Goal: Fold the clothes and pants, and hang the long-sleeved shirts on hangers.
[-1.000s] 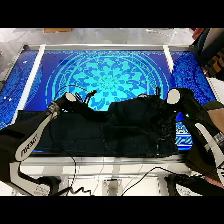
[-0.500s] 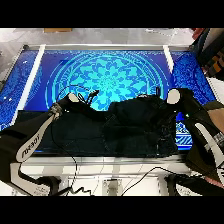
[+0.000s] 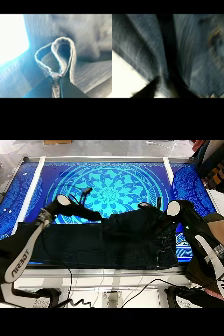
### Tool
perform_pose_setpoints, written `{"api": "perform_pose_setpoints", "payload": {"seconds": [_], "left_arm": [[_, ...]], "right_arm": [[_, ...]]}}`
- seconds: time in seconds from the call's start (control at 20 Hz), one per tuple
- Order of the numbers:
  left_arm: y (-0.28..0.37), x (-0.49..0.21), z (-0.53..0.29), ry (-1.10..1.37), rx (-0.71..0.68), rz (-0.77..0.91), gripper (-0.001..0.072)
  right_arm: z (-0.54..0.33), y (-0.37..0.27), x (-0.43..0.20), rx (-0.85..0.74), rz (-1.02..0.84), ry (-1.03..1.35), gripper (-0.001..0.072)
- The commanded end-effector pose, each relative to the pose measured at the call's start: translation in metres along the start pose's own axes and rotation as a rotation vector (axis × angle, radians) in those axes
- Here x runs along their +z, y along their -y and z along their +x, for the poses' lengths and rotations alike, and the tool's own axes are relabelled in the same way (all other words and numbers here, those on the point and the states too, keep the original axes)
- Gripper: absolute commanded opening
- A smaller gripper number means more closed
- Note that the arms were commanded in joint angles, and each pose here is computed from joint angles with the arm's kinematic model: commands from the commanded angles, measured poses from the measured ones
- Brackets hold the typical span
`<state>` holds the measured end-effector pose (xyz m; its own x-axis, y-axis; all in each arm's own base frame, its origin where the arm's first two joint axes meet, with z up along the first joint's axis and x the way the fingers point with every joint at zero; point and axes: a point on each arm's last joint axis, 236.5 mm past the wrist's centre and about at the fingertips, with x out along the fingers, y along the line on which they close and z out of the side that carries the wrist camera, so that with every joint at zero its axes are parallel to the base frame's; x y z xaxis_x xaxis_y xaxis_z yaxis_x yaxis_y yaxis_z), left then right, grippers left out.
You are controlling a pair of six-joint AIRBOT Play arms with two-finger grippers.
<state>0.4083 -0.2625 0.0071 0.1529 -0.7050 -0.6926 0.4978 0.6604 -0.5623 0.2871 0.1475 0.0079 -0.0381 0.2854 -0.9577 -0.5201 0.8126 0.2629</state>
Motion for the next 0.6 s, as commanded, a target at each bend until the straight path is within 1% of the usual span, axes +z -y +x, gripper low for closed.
{"api": "perform_pose_setpoints", "payload": {"seconds": [0.0,0.05,0.1,0.3,0.4,0.5,0.55], "left_arm": [[0.011,0.069,-0.057,0.242,0.077,0.071,0.0040],[0.013,0.092,-0.079,0.338,0.113,0.092,0.0040],[0.015,0.113,-0.101,0.442,0.154,0.109,0.0040],[0.022,0.183,-0.222,0.892,0.336,0.149,0.0041],[0.011,0.202,-0.289,1.096,0.471,0.177,0.0041],[-0.011,0.207,-0.341,1.234,0.602,0.175,0.0041],[-0.025,0.205,-0.359,1.264,0.646,0.158,0.0041]], "right_arm": [[-0.007,0.019,0.052,-0.072,0.060,0.226,0.0485],[-0.012,0.024,0.068,-0.092,0.073,0.295,0.0603],[-0.018,0.030,0.084,-0.113,0.093,0.371,0.0629],[-0.067,0.050,0.139,-0.185,0.155,0.637,0.0627],[-0.099,0.057,0.158,-0.210,0.157,0.742,0.0627],[-0.130,0.071,0.167,-0.257,0.158,0.814,0.0624],[-0.144,0.081,0.168,-0.280,0.168,0.837,0.0623]]}}
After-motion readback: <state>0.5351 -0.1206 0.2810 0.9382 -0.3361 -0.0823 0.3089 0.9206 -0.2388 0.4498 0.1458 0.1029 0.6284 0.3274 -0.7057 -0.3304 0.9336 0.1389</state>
